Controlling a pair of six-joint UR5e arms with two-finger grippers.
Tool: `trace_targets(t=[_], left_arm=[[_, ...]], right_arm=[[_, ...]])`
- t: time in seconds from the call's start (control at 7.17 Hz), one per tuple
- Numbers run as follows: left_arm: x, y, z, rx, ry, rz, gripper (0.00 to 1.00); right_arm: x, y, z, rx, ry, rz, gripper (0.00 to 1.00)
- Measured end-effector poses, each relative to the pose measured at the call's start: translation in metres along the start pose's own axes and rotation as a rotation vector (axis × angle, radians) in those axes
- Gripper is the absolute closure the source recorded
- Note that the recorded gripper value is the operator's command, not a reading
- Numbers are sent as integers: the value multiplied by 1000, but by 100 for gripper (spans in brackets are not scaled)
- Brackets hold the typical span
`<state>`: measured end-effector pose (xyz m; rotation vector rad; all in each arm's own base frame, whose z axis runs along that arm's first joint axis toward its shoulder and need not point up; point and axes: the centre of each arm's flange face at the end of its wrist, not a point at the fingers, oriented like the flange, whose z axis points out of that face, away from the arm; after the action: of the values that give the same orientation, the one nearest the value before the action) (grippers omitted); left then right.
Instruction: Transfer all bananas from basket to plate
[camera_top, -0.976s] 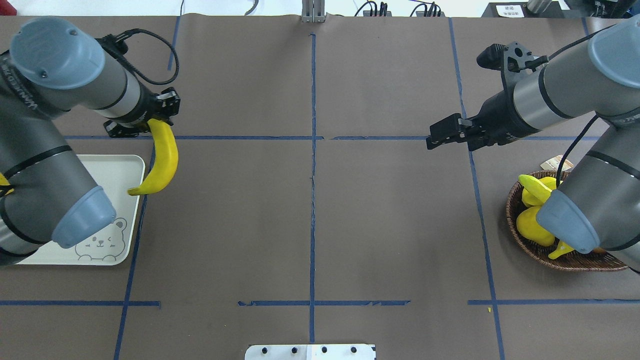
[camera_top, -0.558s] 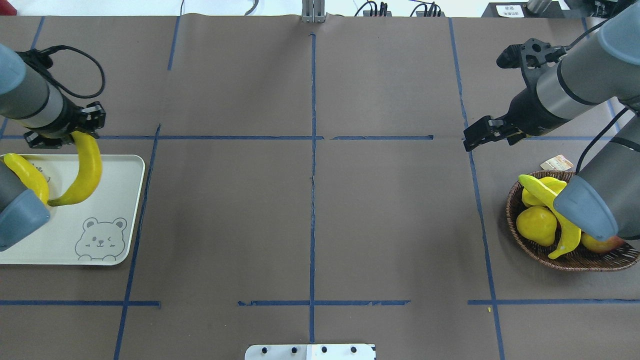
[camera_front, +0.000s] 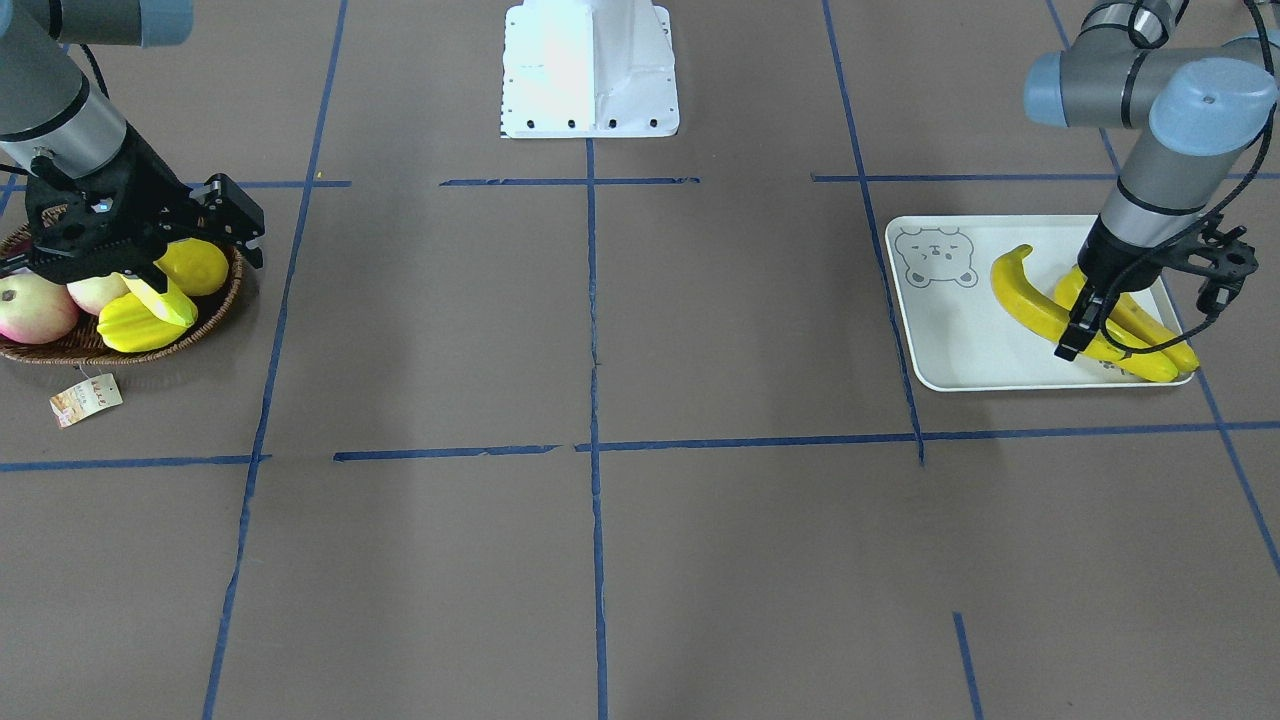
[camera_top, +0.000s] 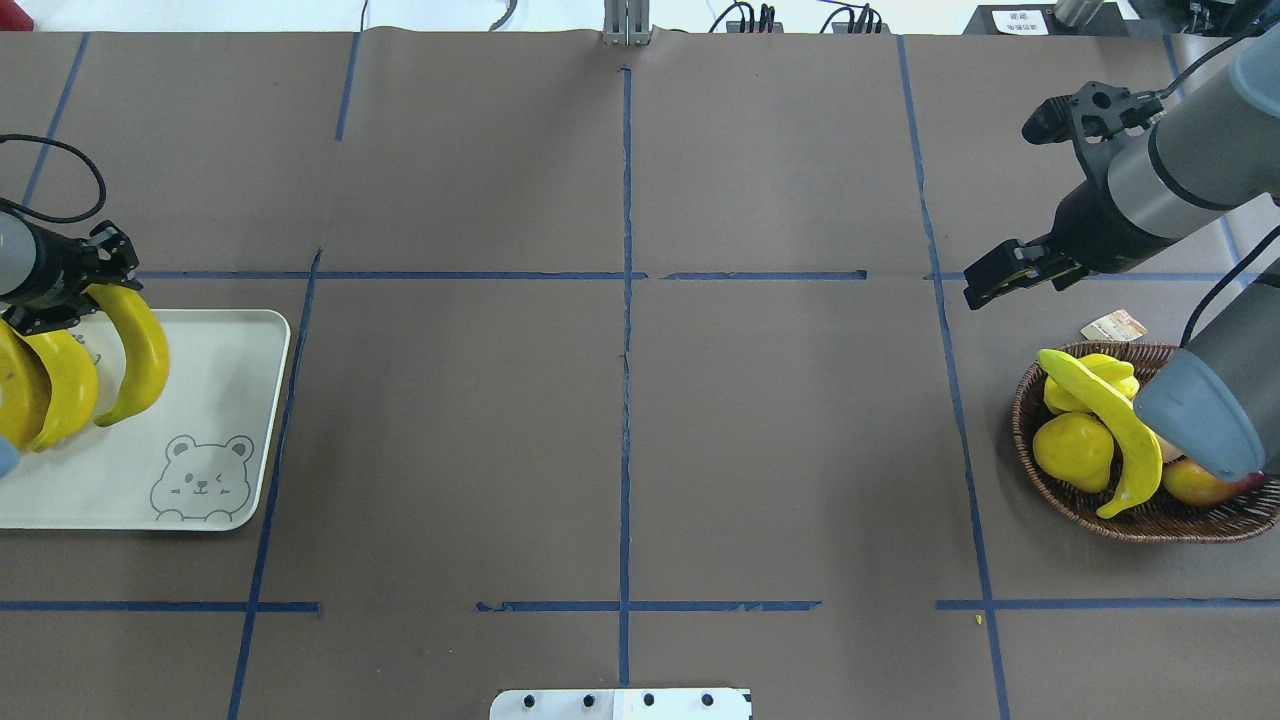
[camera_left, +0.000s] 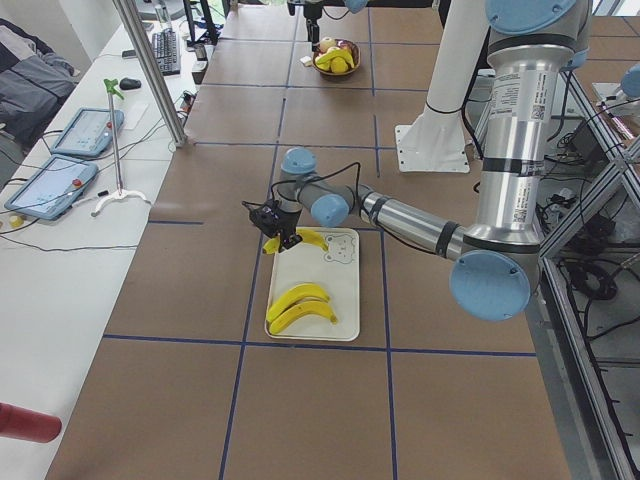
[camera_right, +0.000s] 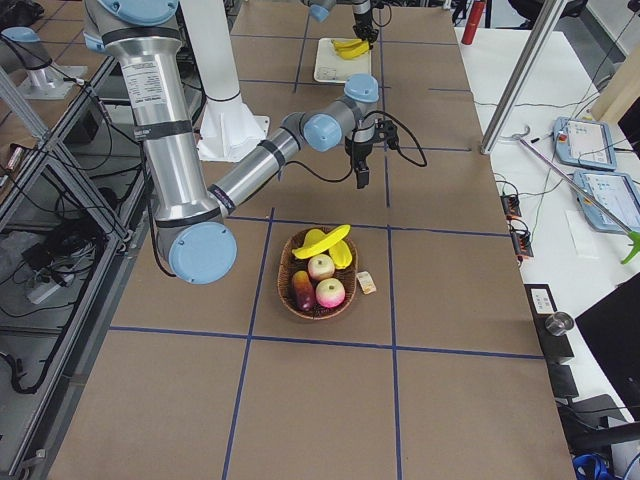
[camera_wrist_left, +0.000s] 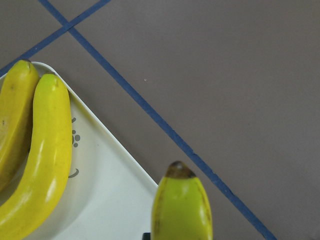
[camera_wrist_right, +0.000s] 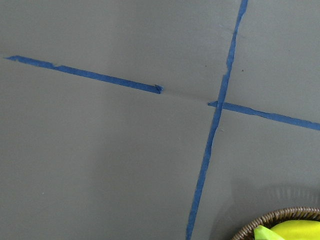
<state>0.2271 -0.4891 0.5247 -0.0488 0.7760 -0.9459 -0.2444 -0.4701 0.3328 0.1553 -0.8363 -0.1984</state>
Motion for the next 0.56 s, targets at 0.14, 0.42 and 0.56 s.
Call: trace_targets(t=[0.14,0.42,0.56], left_arm=[[-11,-6,12,-1,8,-10,66],[-34,-17,30,3,-14,-23,56],[-44,-22,39,3,-13,-20,52]], right_arm=[[0,0,0,0,0,0,1],[-1,1,-1,1,-1,-3,1],[-1,1,-1,2,-1,-3,1]])
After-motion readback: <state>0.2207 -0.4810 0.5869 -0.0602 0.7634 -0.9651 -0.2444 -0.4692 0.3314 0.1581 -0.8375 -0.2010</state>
